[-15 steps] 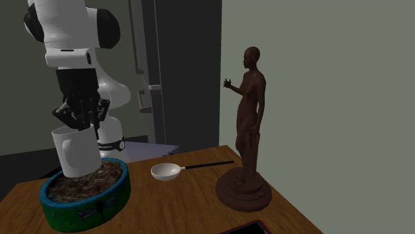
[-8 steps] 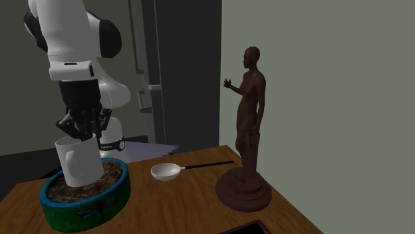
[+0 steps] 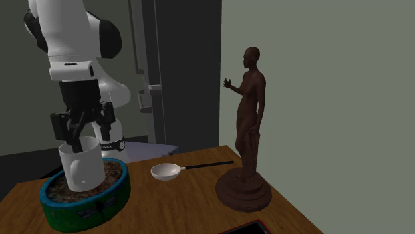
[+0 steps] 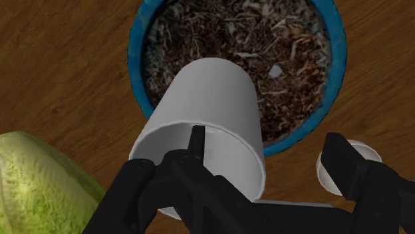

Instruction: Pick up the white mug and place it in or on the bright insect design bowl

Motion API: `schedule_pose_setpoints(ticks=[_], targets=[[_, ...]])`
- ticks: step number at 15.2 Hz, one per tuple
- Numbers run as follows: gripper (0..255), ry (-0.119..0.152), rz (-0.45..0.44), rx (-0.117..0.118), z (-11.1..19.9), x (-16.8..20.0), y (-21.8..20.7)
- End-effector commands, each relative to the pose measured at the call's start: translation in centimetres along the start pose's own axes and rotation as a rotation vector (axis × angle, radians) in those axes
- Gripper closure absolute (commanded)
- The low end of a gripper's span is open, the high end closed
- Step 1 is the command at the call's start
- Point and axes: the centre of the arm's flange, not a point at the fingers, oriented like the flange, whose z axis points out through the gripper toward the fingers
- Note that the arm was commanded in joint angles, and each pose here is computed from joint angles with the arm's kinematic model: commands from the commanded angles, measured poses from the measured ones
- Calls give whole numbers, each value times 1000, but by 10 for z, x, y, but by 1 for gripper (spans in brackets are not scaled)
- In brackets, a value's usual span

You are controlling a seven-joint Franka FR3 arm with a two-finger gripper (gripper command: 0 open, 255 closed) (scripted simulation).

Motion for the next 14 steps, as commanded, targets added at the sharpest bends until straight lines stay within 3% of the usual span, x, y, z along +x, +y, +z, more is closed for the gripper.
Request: schedule_pose_setpoints(ticks=[1, 3, 7, 14], targets=[[0, 0, 0, 0, 0, 0, 0], [0, 0, 0, 0, 0, 0, 0], [0, 0, 0, 0, -50, 0, 0], [0, 0, 0, 0, -50, 0, 0]])
